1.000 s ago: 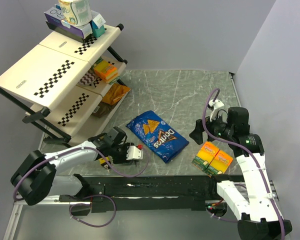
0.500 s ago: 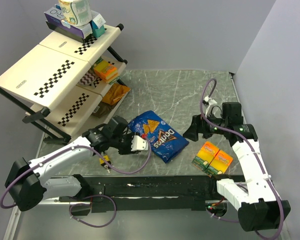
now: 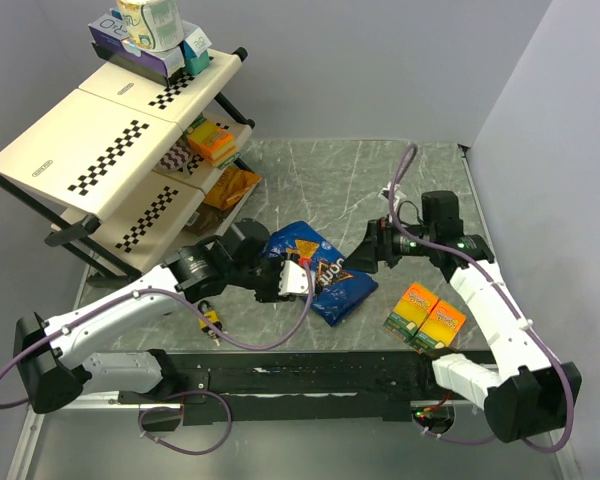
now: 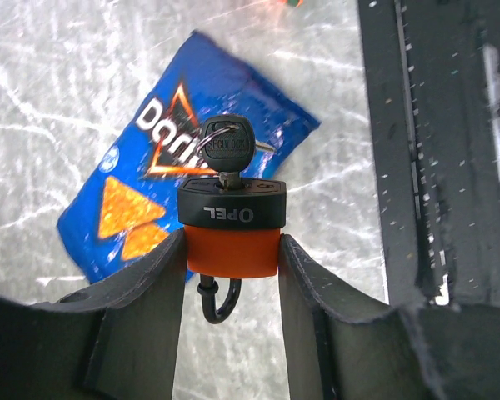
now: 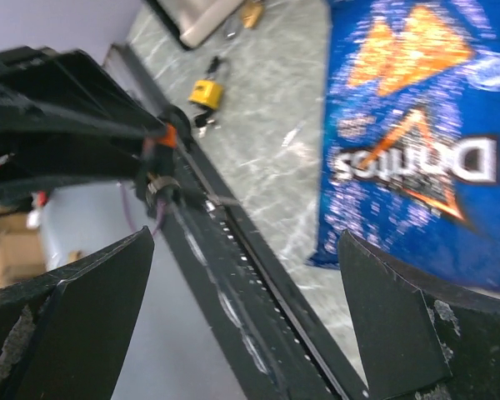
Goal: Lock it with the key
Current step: Pick up the lock from the center of the board.
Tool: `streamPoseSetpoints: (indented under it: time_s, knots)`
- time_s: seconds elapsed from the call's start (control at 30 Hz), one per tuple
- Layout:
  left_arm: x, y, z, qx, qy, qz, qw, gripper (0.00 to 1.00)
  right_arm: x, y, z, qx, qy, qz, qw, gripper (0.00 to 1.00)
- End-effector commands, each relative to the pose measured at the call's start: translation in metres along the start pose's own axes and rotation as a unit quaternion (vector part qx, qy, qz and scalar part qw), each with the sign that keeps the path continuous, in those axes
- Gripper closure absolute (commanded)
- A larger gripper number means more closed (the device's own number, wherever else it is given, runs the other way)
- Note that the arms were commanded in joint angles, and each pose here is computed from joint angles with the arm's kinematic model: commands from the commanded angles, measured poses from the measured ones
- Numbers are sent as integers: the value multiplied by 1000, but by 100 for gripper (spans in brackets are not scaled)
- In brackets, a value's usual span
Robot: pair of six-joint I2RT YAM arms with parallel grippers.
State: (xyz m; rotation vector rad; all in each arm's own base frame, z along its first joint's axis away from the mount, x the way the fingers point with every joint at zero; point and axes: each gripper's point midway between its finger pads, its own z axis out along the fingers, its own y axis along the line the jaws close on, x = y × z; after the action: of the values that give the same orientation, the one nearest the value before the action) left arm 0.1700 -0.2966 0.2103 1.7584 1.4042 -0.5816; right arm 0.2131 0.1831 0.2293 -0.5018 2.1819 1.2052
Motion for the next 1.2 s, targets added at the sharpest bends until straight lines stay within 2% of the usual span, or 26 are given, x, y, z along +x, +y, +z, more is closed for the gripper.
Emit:
streamPoseSetpoints:
  time_s: [0.0, 0.17, 0.27, 0.53, 0.87, 0.97, 1.17]
  knots:
    - [-34, 7, 0, -6, -36, 5, 999, 78, -8, 31, 18, -76, 8, -20, 997, 0]
    - [-42, 8, 1, -17, -39, 27, 999, 78, -3, 44, 36, -122, 32, 12, 992, 1]
    - [-44, 9, 2, -25, -39, 41, 998, 79, 5, 50, 43, -148, 49, 32, 987, 5]
    - [-49, 5, 6, -31, -37, 83, 995, 79, 17, 61, 62, -170, 84, 27, 982, 11]
    - [-54, 9, 6, -51, -39, 101, 993, 81, 32, 76, 71, -221, 118, 57, 966, 39]
    - [-52, 11, 7, -58, -36, 100, 993, 82, 36, 80, 70, -234, 128, 66, 961, 42]
    - [-52, 14, 6, -69, -37, 100, 992, 83, 45, 81, 67, -247, 143, 87, 954, 41]
